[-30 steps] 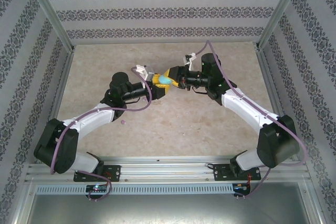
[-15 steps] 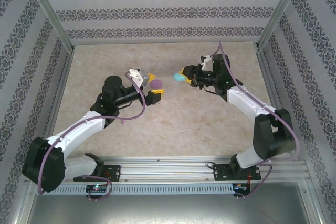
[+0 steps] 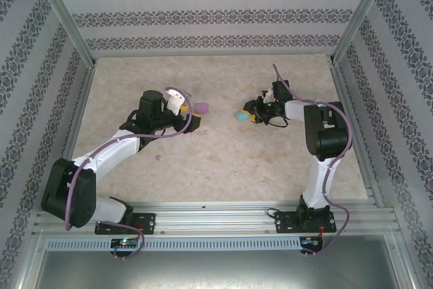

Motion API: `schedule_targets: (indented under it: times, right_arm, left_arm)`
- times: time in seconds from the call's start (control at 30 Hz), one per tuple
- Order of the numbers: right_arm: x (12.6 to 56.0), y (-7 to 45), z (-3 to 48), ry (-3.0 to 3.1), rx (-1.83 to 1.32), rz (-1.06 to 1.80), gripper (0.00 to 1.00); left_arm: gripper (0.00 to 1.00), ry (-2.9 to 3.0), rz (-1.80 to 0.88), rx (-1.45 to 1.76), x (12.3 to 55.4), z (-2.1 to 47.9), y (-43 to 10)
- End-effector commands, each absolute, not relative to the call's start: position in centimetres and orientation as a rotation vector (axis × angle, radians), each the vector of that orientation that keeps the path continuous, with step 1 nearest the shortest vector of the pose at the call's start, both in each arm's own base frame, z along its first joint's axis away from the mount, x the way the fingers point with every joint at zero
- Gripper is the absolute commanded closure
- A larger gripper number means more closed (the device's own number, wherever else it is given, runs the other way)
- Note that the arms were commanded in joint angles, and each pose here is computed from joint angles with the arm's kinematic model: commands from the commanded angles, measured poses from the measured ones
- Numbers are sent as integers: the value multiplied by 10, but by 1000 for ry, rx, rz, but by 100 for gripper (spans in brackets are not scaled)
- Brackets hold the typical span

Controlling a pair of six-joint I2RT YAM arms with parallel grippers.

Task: Insert the wireless bluetooth earbuds into the charging case

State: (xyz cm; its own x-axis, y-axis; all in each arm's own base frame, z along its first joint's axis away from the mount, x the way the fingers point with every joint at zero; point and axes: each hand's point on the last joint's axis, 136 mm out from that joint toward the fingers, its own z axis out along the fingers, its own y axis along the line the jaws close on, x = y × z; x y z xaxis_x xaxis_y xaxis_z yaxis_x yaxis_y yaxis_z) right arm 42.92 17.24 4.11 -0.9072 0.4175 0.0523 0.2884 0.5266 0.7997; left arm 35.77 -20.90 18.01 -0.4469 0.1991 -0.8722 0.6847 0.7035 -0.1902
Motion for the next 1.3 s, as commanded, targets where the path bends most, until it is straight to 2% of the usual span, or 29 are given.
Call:
schedule_targets:
  times: [0.0,0.3,0.73,1.27]
  right_arm:
    - [430,165,43,2656,498,1236,67]
    - [415,149,34,2770,465,1044,56]
    - [398,118,86,2782,347,745,48]
    - [382,128,113,2711,328,804,46]
  left_arm:
    - [25,2024,-602,756,370,172,-204]
    - [26,2062,-544,887,403,147,-207]
    - [21,2085,-508,1393,418,92,-218]
    - [22,2373,-580,1390,452,35,-219]
